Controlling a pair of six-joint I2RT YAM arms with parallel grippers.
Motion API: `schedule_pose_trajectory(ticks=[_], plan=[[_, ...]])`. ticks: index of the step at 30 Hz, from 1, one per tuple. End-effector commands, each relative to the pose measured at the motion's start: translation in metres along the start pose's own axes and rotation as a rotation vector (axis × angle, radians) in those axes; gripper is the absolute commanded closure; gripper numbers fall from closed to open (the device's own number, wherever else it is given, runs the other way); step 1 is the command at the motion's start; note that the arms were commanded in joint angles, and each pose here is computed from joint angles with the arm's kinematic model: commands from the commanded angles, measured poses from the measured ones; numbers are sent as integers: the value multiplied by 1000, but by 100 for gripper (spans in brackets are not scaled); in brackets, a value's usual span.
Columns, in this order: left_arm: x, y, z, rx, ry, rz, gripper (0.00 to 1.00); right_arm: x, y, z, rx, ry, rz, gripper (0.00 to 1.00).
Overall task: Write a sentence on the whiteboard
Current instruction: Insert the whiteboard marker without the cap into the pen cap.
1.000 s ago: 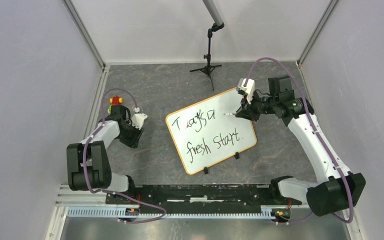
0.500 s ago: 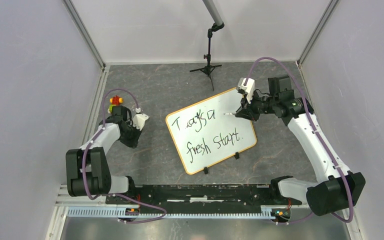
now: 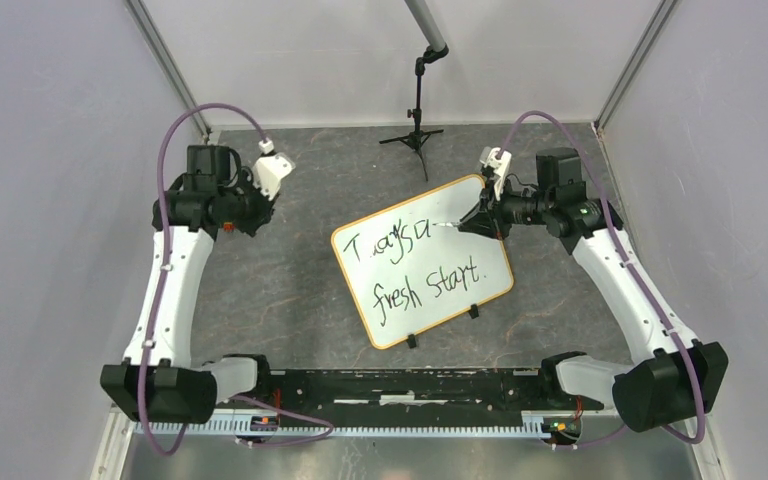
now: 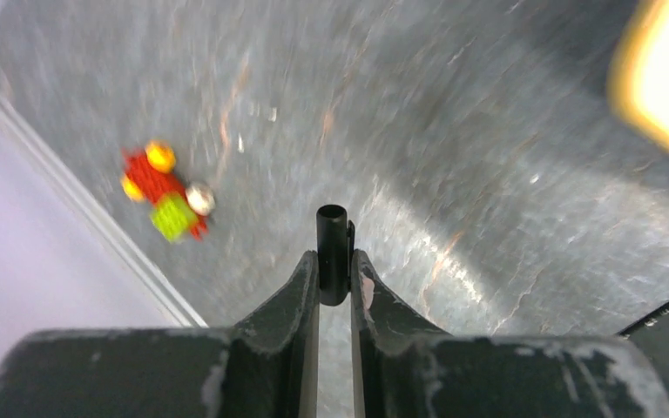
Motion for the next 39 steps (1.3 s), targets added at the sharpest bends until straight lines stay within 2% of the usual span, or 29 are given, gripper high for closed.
schedule_pose_trajectory(ticks=[1, 3, 7, 12, 16, 23, 39], plan=[[51, -54, 51, -171, -98, -222, 98, 28, 17, -1, 103, -128, -38, 100], [72, -76, 68, -248, -126, -280, 98, 29, 24, -2, 147, -148, -63, 100], [93, -127, 81, -391, -108, -427, 98, 33, 42, -3, 245, -204, -101, 100], [98, -178, 74, -442, -75, -609, 98, 36, 67, -3, 337, -226, -92, 100], [100, -204, 67, -481, -61, -660, 98, 42, 87, -3, 389, -266, -103, 100], [104, -225, 60, -518, -54, -685, 98, 45, 105, -12, 448, -264, -145, 100], [103, -238, 58, -528, -46, -730, 98, 59, 110, -18, 465, -275, -157, 100]])
Point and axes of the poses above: each gripper's point midway between its finger pads, its own z axis back along the fingers, its own y axis along the line the jaws close on, x = y × z, the point moved 1 cm from there along z, back along the fingers, and after that the axes turned 4 degrees about z, right-handed, at the moved point
